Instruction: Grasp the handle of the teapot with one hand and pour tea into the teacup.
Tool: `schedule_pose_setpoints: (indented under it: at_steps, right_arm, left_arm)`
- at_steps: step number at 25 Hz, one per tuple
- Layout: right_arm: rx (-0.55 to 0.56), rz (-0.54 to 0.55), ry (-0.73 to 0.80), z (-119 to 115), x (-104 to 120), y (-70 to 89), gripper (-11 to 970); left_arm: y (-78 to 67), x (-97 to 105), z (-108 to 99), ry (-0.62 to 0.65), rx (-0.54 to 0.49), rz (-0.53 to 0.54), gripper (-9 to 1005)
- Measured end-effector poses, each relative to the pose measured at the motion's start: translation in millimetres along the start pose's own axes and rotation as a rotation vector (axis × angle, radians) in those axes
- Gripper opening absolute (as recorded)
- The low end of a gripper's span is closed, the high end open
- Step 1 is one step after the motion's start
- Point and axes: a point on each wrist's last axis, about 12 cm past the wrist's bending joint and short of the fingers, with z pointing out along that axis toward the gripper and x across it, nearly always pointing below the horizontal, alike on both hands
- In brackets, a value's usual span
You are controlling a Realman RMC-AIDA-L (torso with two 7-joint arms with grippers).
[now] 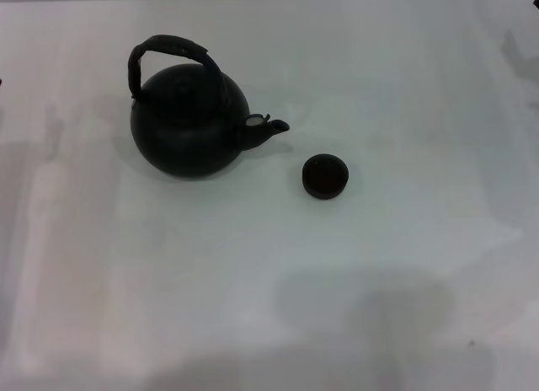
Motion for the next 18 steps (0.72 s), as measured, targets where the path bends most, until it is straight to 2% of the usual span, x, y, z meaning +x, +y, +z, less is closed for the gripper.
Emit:
schedule_pose_setpoints:
  at_steps: [7, 18]
  right_arm:
    - [0.002, 0.000, -0.008, 2, -2, 0.2, 845]
    - [-0.029, -0.043, -0.025, 10, -8, 8.6, 848]
  left_arm:
    - [-1.0, -2, 7, -0.009, 0.011, 0.009, 760]
    - [0.6, -8, 20, -0.037, -0.012, 0.010, 766]
